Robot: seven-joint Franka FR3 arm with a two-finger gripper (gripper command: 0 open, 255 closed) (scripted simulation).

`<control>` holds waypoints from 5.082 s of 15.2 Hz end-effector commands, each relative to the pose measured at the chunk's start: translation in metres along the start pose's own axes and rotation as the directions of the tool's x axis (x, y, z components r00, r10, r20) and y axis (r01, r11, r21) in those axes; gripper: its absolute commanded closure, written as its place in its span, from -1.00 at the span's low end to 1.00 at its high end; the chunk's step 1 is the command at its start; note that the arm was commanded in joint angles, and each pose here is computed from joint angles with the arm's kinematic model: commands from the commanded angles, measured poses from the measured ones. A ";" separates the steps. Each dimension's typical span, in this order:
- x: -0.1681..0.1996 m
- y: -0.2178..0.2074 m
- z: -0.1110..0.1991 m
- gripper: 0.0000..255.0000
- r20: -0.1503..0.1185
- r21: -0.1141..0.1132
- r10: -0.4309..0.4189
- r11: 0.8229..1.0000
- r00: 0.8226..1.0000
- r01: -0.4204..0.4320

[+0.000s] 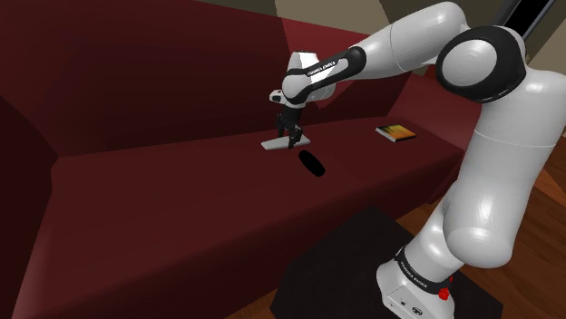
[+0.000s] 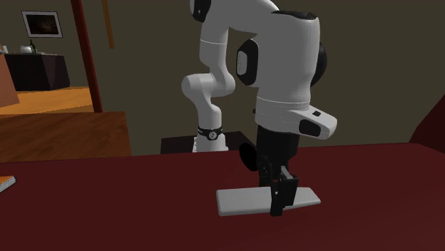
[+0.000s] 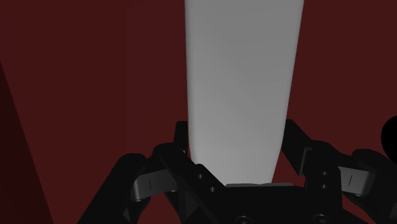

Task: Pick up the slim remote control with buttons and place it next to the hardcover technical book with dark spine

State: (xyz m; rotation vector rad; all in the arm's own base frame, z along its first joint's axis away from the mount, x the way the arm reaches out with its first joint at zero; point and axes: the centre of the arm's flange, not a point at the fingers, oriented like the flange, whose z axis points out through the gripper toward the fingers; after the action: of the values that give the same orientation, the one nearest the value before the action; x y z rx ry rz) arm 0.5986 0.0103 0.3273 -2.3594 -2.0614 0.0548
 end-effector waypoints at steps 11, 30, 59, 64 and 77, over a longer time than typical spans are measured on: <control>0.000 -0.001 -0.021 1.00 0.000 0.000 0.000 1.000 1.000 0.000; -0.066 -0.019 -0.089 1.00 0.000 0.000 0.000 1.000 1.000 0.000; -0.436 -0.117 -0.084 1.00 0.000 0.000 0.000 1.000 1.000 0.000; -0.457 -0.122 -0.062 1.00 0.000 0.000 0.000 1.000 1.000 0.000; -0.456 -0.121 -0.005 1.00 0.000 0.000 0.000 1.000 1.000 0.000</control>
State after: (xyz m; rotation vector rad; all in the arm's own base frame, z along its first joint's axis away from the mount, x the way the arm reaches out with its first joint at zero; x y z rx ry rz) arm 0.4182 -0.4250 0.3467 -2.3587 -2.0611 0.0550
